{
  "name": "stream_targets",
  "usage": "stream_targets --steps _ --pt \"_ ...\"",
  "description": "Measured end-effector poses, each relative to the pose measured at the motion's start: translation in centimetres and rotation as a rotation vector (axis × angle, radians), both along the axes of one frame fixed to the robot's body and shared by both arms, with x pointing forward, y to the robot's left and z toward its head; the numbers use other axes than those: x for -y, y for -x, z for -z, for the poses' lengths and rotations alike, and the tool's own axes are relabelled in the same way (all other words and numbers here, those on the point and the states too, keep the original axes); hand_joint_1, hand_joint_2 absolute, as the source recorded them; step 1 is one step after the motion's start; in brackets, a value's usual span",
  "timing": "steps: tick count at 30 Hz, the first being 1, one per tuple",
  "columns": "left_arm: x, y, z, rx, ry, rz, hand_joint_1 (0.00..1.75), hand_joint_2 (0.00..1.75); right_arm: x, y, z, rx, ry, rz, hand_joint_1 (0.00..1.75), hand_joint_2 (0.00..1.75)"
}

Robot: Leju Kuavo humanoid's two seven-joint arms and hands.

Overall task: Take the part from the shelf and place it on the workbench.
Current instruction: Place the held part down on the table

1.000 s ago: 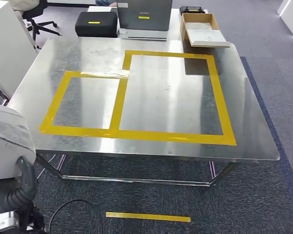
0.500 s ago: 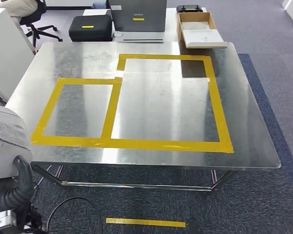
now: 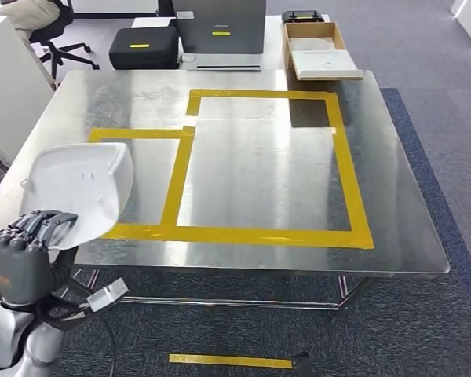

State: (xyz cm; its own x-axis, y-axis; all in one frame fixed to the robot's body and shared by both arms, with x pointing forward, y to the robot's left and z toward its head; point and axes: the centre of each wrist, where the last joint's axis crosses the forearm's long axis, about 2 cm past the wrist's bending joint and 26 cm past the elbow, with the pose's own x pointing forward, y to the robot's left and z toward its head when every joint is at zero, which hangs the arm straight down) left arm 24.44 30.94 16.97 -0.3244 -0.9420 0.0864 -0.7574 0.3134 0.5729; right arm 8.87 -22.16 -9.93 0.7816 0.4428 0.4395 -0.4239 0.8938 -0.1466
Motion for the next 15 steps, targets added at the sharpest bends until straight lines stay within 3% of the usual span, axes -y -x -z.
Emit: stream_targets --steps 6,15 --pt "-4.0 -4.9 -0.1 -0.073 -0.146 -0.118 1.75 1.75 -0.1 -0.4 -0.1 0.006 -0.008 -0.028 0.0 1.75" --pt "-6.2 -6.6 0.2 -0.133 -0.208 -0.19 1.75 1.75 -0.1 -0.6 -0.1 -0.002 -0.013 -0.041 0.0 1.75"
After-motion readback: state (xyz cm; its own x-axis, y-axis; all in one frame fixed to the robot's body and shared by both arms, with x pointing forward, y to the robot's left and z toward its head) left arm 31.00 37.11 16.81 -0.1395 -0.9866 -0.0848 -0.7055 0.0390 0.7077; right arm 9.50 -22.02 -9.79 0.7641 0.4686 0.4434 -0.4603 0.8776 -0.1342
